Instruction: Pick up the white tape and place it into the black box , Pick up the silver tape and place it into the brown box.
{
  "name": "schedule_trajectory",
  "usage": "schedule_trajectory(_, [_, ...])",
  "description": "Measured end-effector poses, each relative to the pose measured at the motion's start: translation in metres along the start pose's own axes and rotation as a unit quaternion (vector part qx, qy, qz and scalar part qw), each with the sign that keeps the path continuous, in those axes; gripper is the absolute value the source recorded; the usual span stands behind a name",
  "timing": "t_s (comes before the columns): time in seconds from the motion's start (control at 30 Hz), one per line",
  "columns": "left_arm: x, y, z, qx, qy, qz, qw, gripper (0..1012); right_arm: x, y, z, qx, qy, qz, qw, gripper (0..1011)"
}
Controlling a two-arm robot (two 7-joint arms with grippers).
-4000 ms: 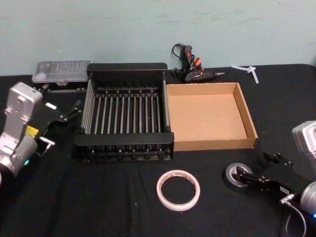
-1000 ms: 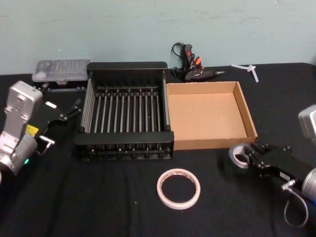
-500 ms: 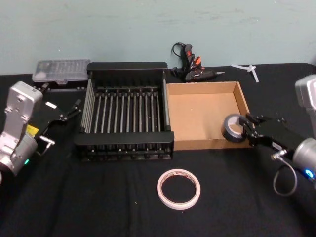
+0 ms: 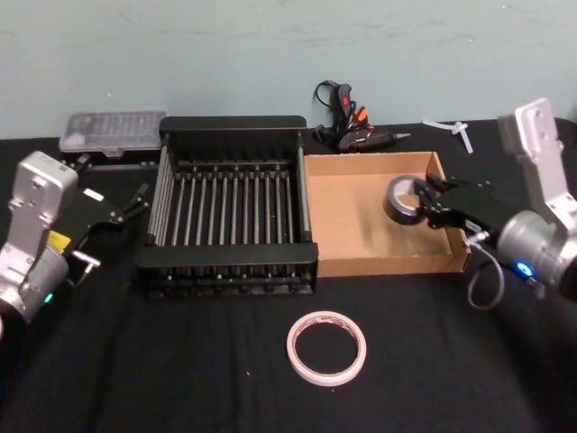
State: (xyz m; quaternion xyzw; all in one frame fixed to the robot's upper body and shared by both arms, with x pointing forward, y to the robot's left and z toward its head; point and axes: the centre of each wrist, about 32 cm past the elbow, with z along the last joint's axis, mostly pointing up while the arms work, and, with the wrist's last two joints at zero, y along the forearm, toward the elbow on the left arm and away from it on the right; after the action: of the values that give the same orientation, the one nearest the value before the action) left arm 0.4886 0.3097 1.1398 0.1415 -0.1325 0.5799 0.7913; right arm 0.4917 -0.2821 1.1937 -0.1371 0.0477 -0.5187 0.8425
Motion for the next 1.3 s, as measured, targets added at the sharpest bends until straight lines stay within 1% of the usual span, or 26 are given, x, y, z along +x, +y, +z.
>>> schedule_trajectory(0.03, [0.0000, 0.000, 0.000, 0.000, 0.000, 0.000, 1.0000, 1001, 0.0004, 0.007, 0.001, -0.002, -0.001, -0.001, 1.0000, 150])
schedule_trajectory(0.1, [0.0000, 0.000, 0.000, 0.000, 0.000, 0.000, 1.0000, 1001, 0.0005, 0.013, 0.001, -0.005, -0.001, -0.001, 1.0000, 150])
schedule_trajectory(0.13, [0.0000, 0.000, 0.000, 0.000, 0.000, 0.000, 1.0000, 1001, 0.0005, 0.020, 0.002, -0.008, -0.002, -0.001, 1.0000, 150])
schedule_trajectory(0.23, [0.0000, 0.000, 0.000, 0.000, 0.000, 0.000, 1.0000, 1001, 0.0002, 0.031, 0.002, -0.015, -0.003, 0.000, 0.9999, 150])
schedule_trajectory(0.27, [0.0000, 0.000, 0.000, 0.000, 0.000, 0.000, 1.0000, 1001, -0.0001, 0.038, 0.002, -0.017, -0.003, 0.000, 0.9999, 150])
schedule_trajectory(0.33, [0.0000, 0.000, 0.000, 0.000, 0.000, 0.000, 1.0000, 1001, -0.0003, 0.045, 0.002, -0.020, -0.003, -0.001, 0.9998, 150])
schedule_trajectory(0.37, [0.0000, 0.000, 0.000, 0.000, 0.000, 0.000, 1.0000, 1001, -0.0006, 0.051, 0.001, -0.023, -0.002, -0.001, 0.9997, 150])
schedule_trajectory(0.6, [0.0000, 0.000, 0.000, 0.000, 0.000, 0.000, 1.0000, 1001, -0.0022, 0.074, -0.002, -0.036, -0.001, -0.004, 0.9993, 150])
schedule_trajectory(0.83, [0.0000, 0.000, 0.000, 0.000, 0.000, 0.000, 1.0000, 1001, -0.0036, 0.084, -0.008, -0.051, -0.002, -0.008, 0.9987, 150])
schedule_trajectory(1.3, [0.0000, 0.000, 0.000, 0.000, 0.000, 0.000, 1.0000, 1001, -0.0032, 0.083, -0.007, -0.049, -0.003, -0.008, 0.9988, 159])
